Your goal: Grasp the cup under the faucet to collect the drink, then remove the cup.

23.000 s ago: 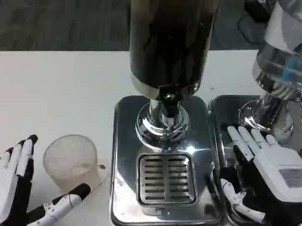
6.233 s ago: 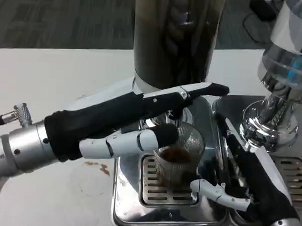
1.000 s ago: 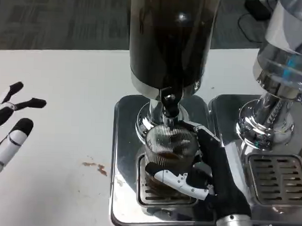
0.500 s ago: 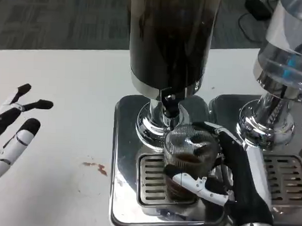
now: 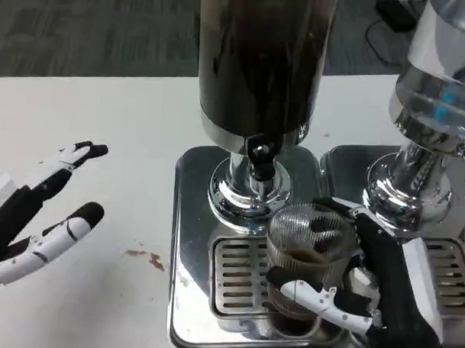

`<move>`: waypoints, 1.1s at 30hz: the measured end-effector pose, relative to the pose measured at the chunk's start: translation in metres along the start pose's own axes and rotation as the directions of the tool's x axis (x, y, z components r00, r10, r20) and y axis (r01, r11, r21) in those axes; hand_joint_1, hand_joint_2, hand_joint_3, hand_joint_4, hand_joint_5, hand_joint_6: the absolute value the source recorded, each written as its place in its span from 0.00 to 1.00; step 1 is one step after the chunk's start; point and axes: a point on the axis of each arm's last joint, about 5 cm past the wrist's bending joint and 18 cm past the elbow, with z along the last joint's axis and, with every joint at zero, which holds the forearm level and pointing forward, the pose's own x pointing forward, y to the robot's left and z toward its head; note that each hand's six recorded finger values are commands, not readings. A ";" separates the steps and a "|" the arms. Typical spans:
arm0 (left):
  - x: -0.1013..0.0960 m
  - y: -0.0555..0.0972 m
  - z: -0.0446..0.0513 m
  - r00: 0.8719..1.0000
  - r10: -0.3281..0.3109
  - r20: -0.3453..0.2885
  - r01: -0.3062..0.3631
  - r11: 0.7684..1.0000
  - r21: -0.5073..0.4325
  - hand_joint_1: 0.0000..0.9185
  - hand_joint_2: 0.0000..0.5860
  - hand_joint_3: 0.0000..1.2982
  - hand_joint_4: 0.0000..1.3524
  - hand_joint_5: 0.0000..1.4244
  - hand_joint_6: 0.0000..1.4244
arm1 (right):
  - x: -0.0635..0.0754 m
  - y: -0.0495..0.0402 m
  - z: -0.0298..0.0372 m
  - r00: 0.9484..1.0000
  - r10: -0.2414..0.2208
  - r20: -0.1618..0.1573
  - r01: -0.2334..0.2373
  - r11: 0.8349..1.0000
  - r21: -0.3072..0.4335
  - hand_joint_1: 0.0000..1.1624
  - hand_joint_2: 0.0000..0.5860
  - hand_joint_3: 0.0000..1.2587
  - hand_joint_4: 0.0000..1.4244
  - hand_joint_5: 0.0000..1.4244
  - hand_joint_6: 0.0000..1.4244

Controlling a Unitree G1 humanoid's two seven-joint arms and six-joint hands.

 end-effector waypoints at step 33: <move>-0.028 0.017 0.0385 0.956 -0.292 0.027 0.270 0.913 0.305 0.00 0.52 0.00 0.00 0.00 0.00 | -0.034 -0.0373 0.0402 0.996 0.031 0.085 -0.033 0.999 0.028 0.89 0.23 0.38 0.39 0.59 0.89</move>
